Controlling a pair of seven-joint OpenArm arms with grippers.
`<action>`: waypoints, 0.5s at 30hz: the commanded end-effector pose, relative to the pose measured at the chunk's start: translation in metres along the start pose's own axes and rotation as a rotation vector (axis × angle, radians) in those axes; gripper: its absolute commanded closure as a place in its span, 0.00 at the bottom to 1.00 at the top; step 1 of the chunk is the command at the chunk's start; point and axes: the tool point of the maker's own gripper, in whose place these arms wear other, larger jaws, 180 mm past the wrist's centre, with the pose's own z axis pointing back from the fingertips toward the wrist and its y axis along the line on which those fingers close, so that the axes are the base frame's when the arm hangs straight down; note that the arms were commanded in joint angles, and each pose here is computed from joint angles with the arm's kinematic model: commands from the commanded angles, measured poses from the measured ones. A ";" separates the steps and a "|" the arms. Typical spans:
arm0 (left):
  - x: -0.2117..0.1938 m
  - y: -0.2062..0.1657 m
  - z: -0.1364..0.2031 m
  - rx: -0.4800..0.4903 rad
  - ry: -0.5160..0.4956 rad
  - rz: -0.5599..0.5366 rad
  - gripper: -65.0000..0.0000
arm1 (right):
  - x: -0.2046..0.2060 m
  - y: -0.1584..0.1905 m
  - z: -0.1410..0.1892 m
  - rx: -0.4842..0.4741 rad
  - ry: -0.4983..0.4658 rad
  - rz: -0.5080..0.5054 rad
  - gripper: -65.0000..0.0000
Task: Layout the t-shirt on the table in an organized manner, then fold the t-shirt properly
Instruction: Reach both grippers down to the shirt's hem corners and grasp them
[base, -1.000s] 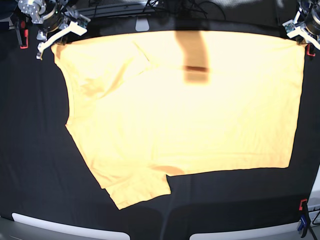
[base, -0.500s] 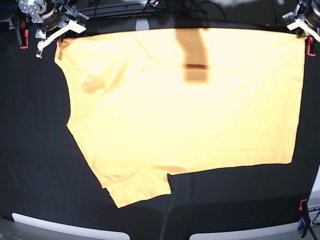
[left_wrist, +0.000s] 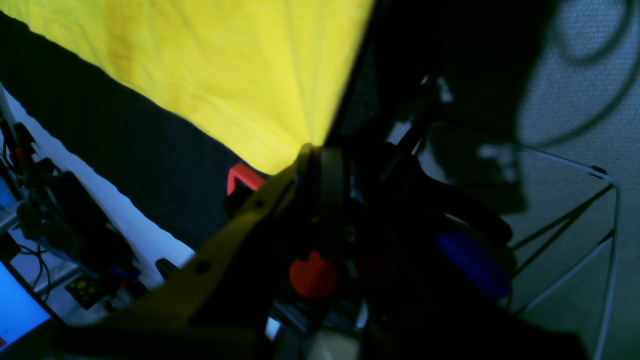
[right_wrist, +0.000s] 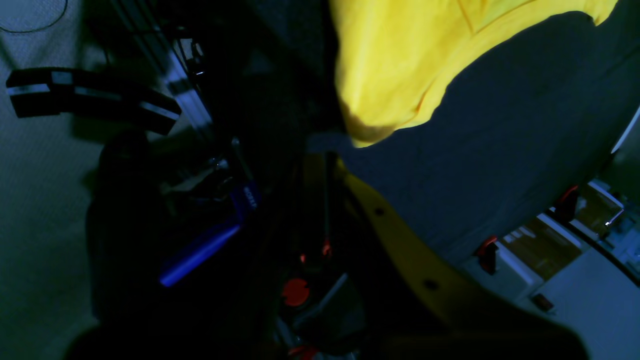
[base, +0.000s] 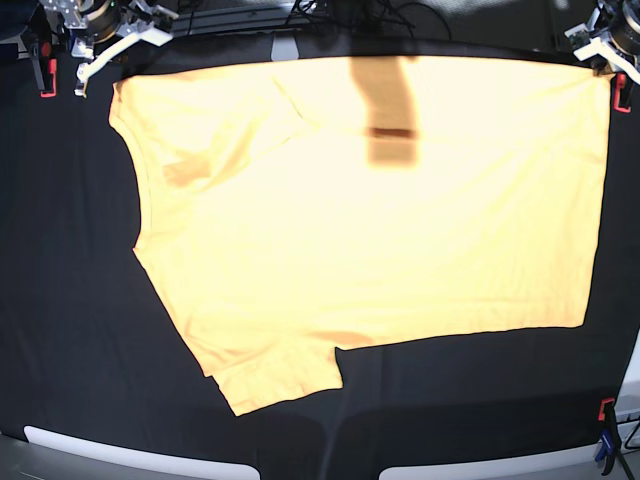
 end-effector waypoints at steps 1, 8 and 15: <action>-0.011 0.003 0.003 -0.003 0.045 -0.024 1.00 | 0.006 -0.010 0.005 -0.026 -0.023 0.008 1.00; -0.019 0.014 0.012 0.010 0.121 -0.106 0.51 | 0.031 -0.025 0.022 -0.046 -0.084 -0.044 0.71; -0.013 0.073 0.025 0.139 0.151 -0.169 0.51 | 0.046 -0.056 0.024 -0.139 -0.142 -0.156 0.70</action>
